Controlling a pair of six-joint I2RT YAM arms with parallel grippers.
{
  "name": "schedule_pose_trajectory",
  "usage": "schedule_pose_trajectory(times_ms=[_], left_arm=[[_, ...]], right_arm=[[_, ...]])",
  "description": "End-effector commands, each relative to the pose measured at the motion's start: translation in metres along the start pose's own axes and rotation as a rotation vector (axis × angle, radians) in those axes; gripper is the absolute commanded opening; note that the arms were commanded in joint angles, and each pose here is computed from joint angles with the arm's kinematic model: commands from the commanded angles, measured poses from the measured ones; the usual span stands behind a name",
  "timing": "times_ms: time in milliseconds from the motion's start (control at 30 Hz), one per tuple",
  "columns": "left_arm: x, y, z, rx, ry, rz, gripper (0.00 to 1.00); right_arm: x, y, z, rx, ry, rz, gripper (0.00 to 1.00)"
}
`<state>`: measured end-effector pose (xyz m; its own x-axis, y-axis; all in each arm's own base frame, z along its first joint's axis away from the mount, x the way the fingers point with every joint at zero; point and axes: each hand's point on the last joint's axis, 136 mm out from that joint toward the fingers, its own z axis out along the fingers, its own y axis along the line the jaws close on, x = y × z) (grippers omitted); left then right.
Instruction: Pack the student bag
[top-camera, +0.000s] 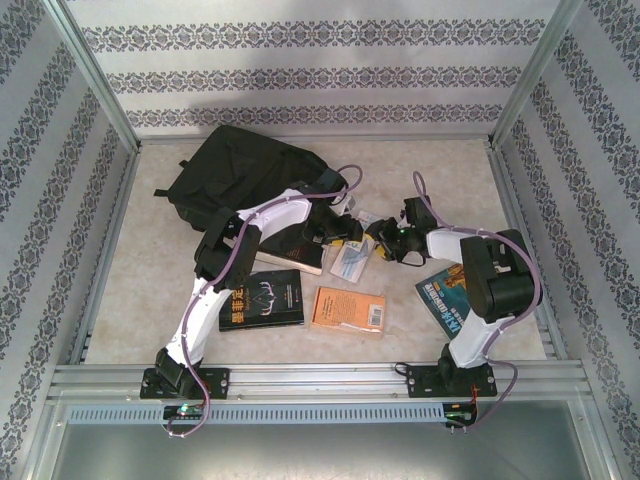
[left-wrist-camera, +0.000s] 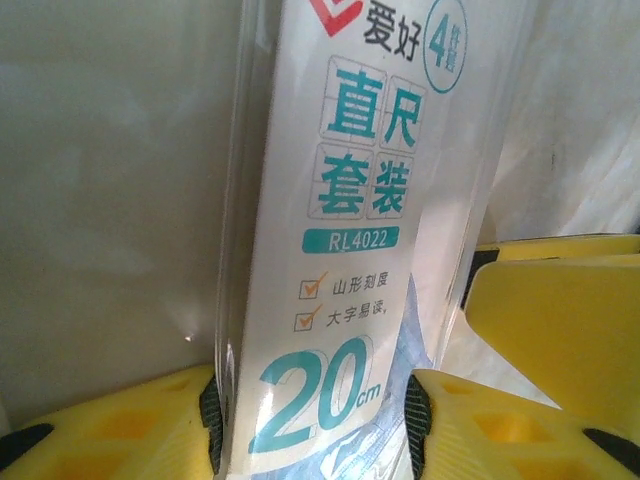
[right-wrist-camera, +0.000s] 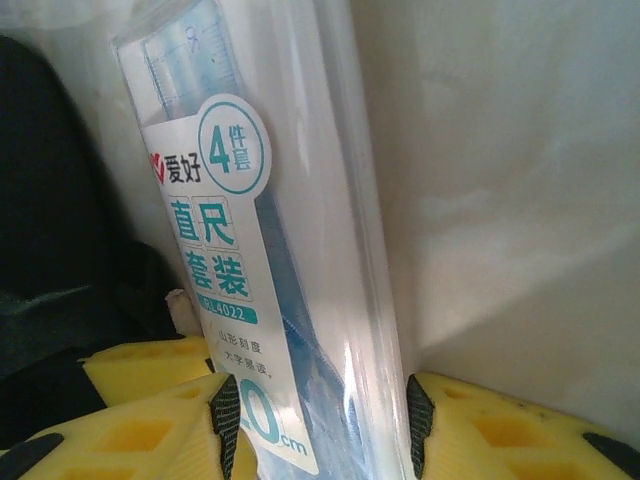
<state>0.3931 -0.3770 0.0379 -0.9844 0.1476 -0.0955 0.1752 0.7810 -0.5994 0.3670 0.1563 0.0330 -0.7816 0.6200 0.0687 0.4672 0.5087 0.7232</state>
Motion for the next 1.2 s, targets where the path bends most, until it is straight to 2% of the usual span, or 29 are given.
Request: schedule_pose_trajectory(times_ms=[0, 167, 600, 667, 800, 1033, 1167], left_arm=[[0.0, -0.02, -0.009, 0.04, -0.01, 0.032, 0.5], [-0.001, -0.02, -0.01, 0.045, -0.013, 0.031, 0.43], [-0.002, -0.04, -0.015, 0.156, -0.013, 0.032, 0.4], [-0.001, -0.044, -0.013, 0.19, -0.006, 0.027, 0.39], [-0.001, -0.04, -0.017, 0.16, -0.017, 0.028, 0.38], [-0.007, -0.056, -0.066, 0.099, -0.077, 0.099, 0.46], [-0.013, -0.073, -0.112, 0.061, -0.134, 0.184, 0.55]], right_arm=[[0.011, 0.053, -0.015, -0.214, 0.036, -0.072, 0.49], [0.008, 0.055, -0.024, -0.231, 0.016, -0.077, 0.46], [0.01, 0.025, 0.004, -0.167, 0.044, -0.056, 0.31], [0.011, 0.027, 0.008, -0.17, 0.049, -0.057, 0.27], [0.005, 0.024, 0.005, -0.147, 0.014, -0.063, 0.14], [-0.012, 0.014, -0.04, 0.003, -0.126, -0.161, 0.01], [-0.015, 0.012, -0.06, 0.077, -0.16, -0.2, 0.0]])
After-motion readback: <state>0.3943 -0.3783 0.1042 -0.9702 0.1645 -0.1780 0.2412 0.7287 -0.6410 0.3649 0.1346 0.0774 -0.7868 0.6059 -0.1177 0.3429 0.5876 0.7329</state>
